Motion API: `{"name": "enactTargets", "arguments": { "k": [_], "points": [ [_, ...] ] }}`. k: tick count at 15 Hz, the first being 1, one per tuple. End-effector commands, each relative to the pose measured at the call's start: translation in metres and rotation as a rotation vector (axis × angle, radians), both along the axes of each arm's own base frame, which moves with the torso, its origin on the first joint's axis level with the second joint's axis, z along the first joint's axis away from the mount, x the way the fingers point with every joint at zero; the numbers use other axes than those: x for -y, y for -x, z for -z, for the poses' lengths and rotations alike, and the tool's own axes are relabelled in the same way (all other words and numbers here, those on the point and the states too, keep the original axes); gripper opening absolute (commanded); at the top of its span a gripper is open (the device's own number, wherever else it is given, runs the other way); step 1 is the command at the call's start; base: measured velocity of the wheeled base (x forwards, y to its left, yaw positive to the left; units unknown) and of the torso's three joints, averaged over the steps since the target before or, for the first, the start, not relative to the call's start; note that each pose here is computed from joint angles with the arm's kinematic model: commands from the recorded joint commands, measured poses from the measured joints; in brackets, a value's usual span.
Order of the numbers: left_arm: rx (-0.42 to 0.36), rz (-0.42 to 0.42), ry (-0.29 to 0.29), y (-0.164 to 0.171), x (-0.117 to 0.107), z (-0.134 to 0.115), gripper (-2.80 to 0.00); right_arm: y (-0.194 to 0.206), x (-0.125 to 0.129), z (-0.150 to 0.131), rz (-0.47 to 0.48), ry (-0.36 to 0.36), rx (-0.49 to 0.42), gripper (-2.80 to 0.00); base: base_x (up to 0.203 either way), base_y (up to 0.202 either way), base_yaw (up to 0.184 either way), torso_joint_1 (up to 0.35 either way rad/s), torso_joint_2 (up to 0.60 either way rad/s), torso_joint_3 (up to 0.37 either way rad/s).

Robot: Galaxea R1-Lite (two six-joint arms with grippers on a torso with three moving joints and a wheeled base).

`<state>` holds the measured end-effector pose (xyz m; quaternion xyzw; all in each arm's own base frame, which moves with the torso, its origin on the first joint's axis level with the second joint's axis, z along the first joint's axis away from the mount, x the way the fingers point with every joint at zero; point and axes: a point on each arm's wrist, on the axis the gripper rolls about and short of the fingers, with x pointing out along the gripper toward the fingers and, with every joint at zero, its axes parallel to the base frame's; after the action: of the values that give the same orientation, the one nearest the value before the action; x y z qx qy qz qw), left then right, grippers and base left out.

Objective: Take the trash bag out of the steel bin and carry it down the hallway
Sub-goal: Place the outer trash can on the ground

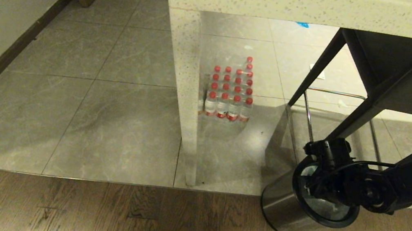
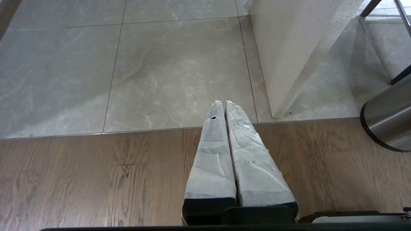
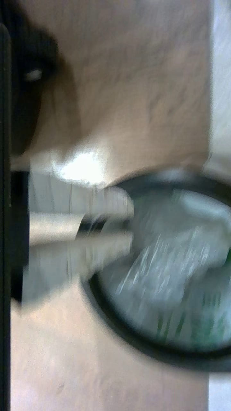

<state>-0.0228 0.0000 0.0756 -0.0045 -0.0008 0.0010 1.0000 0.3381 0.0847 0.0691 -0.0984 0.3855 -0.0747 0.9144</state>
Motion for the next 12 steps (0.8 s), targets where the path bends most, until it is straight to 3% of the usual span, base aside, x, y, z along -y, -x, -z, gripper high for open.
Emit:
{"name": "enactTargets", "arguments": {
  "k": [1, 7, 10, 12],
  "points": [
    [0.001, -0.001, 0.000, 0.000, 0.000, 0.000, -2.80, -0.010, -0.006, 0.020, -0.020, -0.040, -0.036, 0.00, 0.000, 0.000, 0.000, 0.000, 0.00, 0.000],
    [0.000, -0.001, 0.001, 0.000, 0.000, 0.000, -2.80, -0.034, -0.013, 0.074, -0.022, -0.082, -0.061, 0.00, 0.000, 0.000, 0.000, 0.000, 0.00, 0.000],
    [0.000, 0.000, 0.000, 0.000, 0.000, 0.000, -2.80, -0.060, -0.020, 0.102, -0.003, -0.108, -0.020, 0.00, 0.000, 0.000, 0.000, 0.000, 0.00, 0.000],
    [0.001, 0.000, 0.000, 0.000, 0.000, 0.000, -2.80, -0.075, -0.021, 0.105, 0.012, -0.136, 0.023, 0.00, 0.000, 0.000, 0.000, 0.000, 0.00, 0.000]
  ]
}}
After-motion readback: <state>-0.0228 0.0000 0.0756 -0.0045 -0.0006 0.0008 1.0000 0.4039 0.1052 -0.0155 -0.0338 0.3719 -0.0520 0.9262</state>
